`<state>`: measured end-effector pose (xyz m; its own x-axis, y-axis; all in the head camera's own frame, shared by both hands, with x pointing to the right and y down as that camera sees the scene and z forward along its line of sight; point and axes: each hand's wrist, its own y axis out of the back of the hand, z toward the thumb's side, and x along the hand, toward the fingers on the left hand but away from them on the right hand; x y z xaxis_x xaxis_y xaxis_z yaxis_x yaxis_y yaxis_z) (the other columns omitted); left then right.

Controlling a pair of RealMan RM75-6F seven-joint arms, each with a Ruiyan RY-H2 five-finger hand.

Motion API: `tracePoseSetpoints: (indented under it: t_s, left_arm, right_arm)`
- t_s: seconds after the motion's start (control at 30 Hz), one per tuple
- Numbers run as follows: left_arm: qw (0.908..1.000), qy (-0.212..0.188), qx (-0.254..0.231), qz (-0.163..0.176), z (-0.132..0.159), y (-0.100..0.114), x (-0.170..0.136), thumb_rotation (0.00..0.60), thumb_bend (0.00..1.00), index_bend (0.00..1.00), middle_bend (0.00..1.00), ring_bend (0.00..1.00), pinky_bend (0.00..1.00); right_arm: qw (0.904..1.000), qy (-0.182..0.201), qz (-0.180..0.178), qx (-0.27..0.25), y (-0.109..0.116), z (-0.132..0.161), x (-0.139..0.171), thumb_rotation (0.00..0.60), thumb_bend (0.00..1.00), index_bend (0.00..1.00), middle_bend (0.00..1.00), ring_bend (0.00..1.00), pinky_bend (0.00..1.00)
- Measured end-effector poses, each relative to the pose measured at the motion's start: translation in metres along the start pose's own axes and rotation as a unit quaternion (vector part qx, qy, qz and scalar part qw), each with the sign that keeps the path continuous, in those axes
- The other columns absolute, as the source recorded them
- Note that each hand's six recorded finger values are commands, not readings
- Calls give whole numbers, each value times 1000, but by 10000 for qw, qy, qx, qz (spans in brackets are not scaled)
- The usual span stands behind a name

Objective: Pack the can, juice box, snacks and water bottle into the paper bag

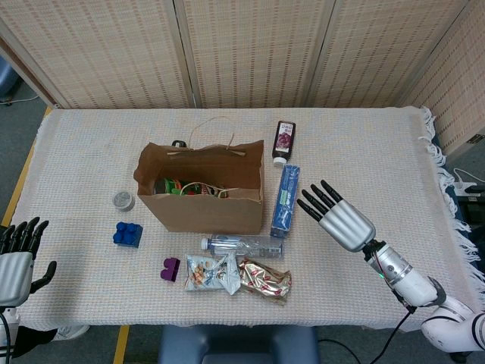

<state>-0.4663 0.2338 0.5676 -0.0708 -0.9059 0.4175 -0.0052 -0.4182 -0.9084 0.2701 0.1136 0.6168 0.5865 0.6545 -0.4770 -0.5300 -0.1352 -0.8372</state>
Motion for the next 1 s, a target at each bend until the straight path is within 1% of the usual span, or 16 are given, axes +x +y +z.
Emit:
tracePoseSetpoints:
  t_s: [0.1, 0.23, 0.37, 0.57, 0.83, 1.0]
  left_arm:
    - [10000, -1, -3, -2, 0, 0, 0, 600, 374, 67, 0, 0, 0]
    - [10000, -7, -25, -6, 0, 0, 0, 600, 375, 66, 0, 0, 0]
    - [10000, -15, -42, -12, -1, 0, 0, 600, 374, 67, 0, 0, 0]
    - [10000, -26, -59, -20, -1, 0, 0, 600, 374, 66, 0, 0, 0]
    - [10000, -33, -72, -24, -1, 0, 0, 600, 374, 66, 0, 0, 0]
    - [10000, -36, -81, -26, -1, 0, 0, 600, 374, 66, 0, 0, 0]
  right_arm:
    - [9998, 69, 155, -103, 3, 7, -12, 600, 10, 0, 14, 0, 77]
    - [9995, 145, 230, -182, 10, 16, -28, 600, 10, 0, 15, 0, 77]
    - [9993, 227, 280, -115, 14, 24, -41, 600, 10, 0, 16, 0, 77]
    - [9979, 389, 521, 26, 9, 39, -58, 600, 10, 0, 66, 0, 77]
    - [9962, 396, 779, 35, 3, 45, -74, 600, 10, 0, 66, 0, 77]
    - [9941, 435, 978, 160, -5, 47, -83, 600, 10, 0, 66, 1, 77]
